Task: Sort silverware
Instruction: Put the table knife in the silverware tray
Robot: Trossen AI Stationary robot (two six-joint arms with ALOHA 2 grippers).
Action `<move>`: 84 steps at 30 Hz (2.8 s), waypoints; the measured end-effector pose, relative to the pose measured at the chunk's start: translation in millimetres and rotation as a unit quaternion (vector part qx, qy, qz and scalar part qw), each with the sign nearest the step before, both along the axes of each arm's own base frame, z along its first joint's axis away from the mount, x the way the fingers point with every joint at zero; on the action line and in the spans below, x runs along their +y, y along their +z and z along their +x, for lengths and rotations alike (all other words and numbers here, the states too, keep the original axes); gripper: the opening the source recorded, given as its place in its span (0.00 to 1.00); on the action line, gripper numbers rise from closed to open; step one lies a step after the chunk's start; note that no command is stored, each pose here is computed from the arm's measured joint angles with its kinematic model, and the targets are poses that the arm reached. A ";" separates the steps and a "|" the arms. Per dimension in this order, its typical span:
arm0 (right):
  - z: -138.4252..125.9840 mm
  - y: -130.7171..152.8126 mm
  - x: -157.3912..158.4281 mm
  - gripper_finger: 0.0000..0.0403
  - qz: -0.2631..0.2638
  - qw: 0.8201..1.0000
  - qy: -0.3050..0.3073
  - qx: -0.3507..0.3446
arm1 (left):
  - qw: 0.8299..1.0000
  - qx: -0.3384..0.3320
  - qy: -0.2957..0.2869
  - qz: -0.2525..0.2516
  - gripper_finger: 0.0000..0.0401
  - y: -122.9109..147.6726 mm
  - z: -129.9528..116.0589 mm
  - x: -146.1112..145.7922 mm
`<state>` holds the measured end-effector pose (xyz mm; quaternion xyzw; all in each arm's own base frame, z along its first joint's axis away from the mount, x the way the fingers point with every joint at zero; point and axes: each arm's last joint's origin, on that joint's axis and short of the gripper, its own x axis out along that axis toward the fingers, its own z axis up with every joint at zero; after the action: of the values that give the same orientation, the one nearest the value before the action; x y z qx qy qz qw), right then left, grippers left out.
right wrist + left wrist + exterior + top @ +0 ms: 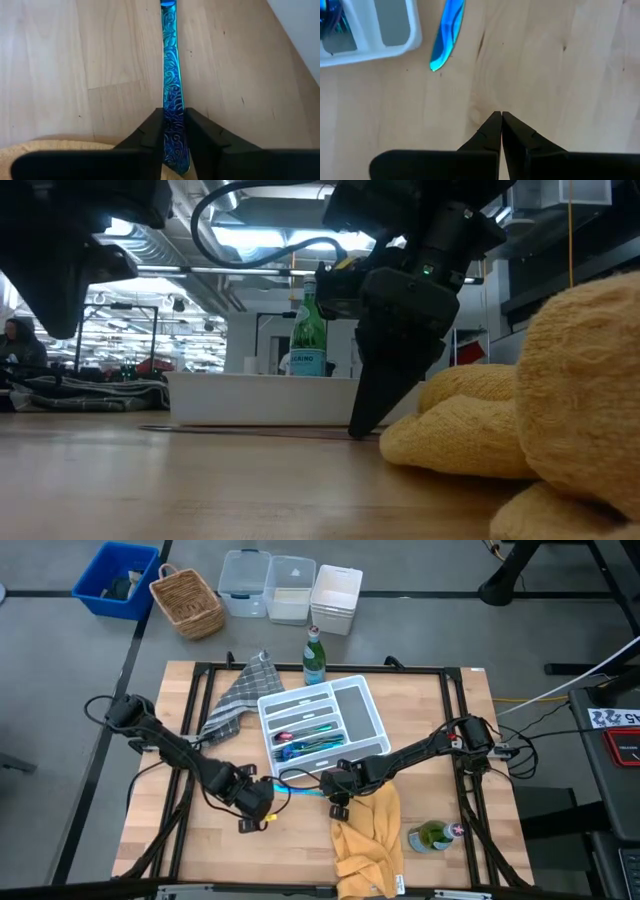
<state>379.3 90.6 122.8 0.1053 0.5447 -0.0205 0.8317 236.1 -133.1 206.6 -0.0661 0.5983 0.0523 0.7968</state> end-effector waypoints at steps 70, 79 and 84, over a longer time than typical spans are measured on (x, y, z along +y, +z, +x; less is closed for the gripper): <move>15.2 31.8 -1.0 0.23 0.055 0.998 -0.010 0.038 | 0.998 -0.048 0.026 -0.008 0.01 2.1 -1.6 -15.8; 14.4 32.7 -0.5 0.23 0.086 0.995 0.001 0.048 | 0.998 -0.049 0.026 -0.007 0.01 2.1 -1.7 -15.7; 10.4 31.1 -5.4 0.27 0.090 0.993 -0.011 0.077 | 0.998 -0.052 0.028 -0.001 0.01 2.2 -1.5 -15.3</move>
<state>389.7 85.2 153.9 0.1837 0.6054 0.0113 0.7743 234.6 -148.4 208.8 -0.0862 0.5538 0.0705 0.8252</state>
